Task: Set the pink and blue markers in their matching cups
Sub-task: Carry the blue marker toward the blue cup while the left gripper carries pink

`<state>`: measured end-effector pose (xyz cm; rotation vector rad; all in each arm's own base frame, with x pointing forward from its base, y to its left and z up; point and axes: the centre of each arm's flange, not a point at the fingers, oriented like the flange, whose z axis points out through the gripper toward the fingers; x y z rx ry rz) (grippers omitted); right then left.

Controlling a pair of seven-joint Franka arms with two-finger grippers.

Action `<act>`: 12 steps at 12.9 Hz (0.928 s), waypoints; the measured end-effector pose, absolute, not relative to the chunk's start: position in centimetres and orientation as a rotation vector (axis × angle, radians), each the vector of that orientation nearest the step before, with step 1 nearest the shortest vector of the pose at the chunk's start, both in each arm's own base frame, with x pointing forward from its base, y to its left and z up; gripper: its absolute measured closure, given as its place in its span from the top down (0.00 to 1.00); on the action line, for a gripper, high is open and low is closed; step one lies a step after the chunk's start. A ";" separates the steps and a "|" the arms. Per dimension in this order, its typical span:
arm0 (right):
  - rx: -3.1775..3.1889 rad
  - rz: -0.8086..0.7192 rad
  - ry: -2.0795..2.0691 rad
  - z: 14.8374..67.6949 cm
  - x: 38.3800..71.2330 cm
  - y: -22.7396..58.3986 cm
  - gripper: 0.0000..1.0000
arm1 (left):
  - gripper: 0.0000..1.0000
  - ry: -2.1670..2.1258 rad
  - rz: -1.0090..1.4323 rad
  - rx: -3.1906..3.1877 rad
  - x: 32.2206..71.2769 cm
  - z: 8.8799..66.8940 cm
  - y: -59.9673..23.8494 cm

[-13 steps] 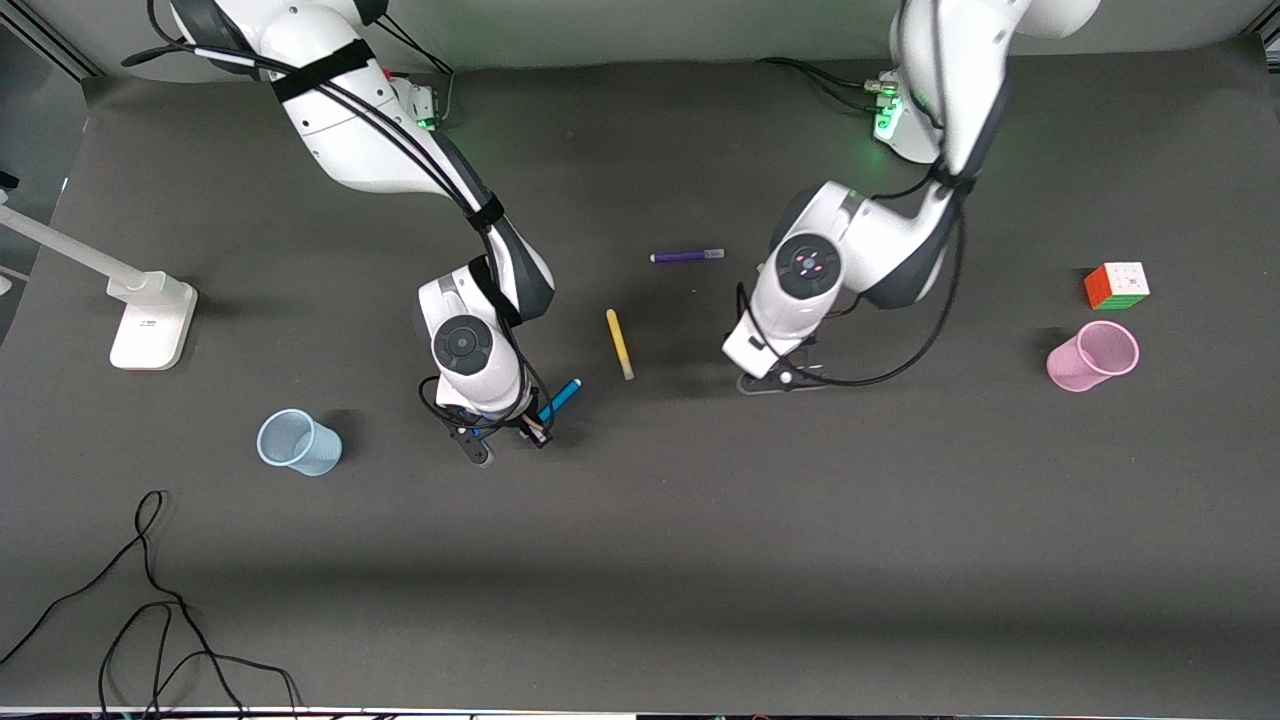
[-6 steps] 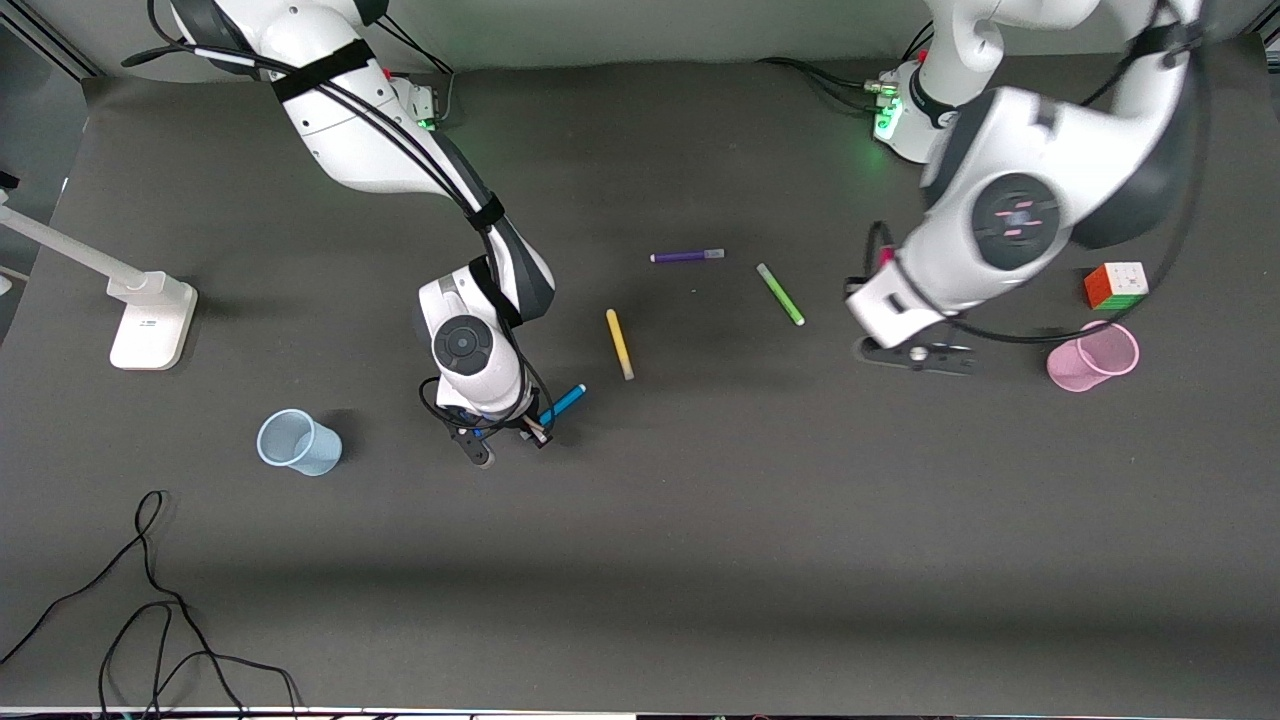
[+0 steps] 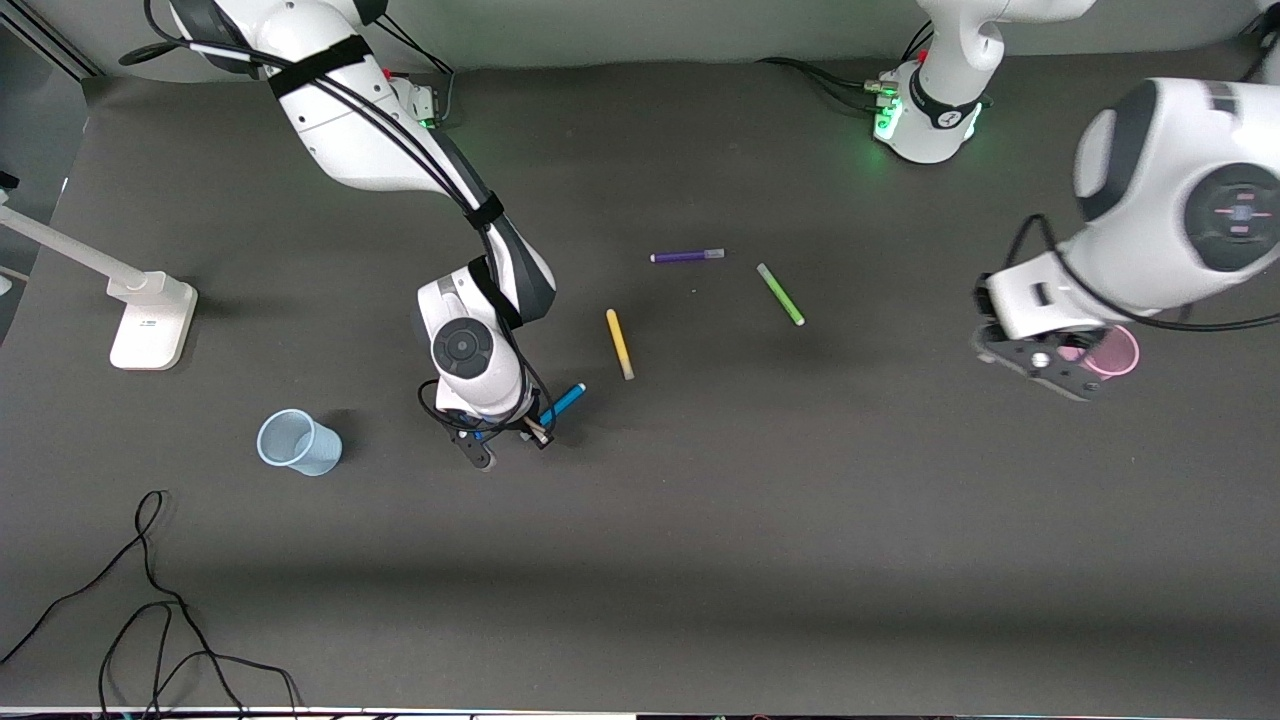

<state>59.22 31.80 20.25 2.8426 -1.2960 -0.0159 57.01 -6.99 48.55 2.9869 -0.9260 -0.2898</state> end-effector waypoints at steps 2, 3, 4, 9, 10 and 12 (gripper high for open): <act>2.838 -0.048 -1.266 24.3 60.2 31.8 0.17 | 0.18 -1.058 -0.258 2.927 57.5 48.8 -2.6; 2.839 -0.063 -1.255 26.6 60.6 31.4 0.17 | 0.18 -1.149 -0.222 2.891 57.8 49.0 -0.4; 2.842 -0.080 -1.240 28.7 60.8 30.6 0.17 | 0.18 -1.250 -0.172 2.852 58.2 49.2 1.8; 2.885 -0.166 -1.073 39.0 59.8 26.4 0.17 | 0.18 -1.498 0.183 2.539 57.6 47.0 12.0; 2.904 -0.171 -1.022 41.1 59.5 25.0 0.17 | 0.18 -1.513 0.262 2.481 57.1 45.8 13.5; 2.938 -0.180 -0.924 45.1 59.3 20.9 0.17 | 0.18 -1.541 0.387 2.371 56.1 43.1 16.0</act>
